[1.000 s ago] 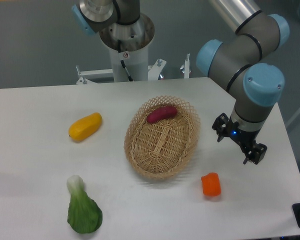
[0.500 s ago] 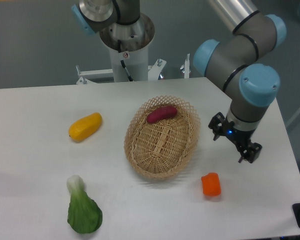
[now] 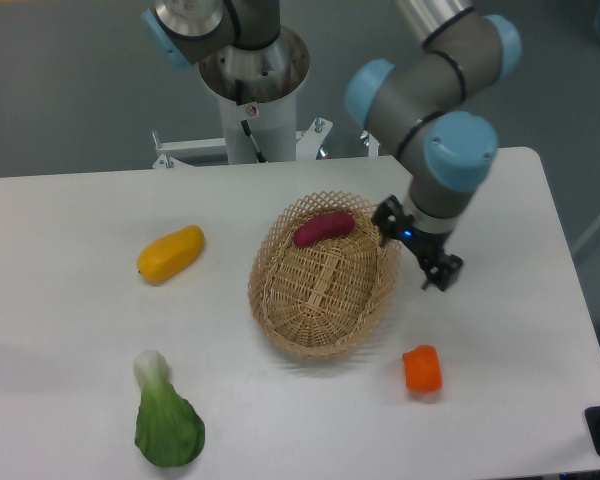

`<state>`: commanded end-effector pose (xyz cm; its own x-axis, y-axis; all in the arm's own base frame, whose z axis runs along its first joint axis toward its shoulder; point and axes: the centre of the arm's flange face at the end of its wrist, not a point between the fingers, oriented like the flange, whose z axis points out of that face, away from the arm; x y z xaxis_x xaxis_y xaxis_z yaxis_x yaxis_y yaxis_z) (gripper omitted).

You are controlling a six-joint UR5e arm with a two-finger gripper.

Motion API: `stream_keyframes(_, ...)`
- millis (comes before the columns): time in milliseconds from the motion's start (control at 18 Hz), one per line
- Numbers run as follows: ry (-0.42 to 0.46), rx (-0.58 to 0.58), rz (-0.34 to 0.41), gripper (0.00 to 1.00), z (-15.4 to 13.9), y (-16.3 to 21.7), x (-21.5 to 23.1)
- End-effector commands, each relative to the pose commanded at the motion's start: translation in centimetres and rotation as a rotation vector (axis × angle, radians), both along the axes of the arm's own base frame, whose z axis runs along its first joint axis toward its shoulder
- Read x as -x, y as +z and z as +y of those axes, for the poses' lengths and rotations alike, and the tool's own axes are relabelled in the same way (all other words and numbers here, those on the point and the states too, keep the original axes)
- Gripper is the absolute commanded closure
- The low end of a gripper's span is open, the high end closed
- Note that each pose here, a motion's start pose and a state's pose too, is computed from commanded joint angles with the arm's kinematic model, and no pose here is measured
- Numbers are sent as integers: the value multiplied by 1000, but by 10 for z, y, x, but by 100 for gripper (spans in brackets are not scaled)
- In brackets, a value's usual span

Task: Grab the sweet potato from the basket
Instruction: 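Move the gripper over the basket and lower it onto the sweet potato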

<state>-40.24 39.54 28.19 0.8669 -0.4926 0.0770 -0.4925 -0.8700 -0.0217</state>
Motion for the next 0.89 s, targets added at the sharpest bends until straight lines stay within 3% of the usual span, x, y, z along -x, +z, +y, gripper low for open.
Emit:
stream_keyframes(500,-60,44,-63,0,-6,-29,-62)
stream_keyframes(889,-77,71,-91,0,-8,-45,-80)
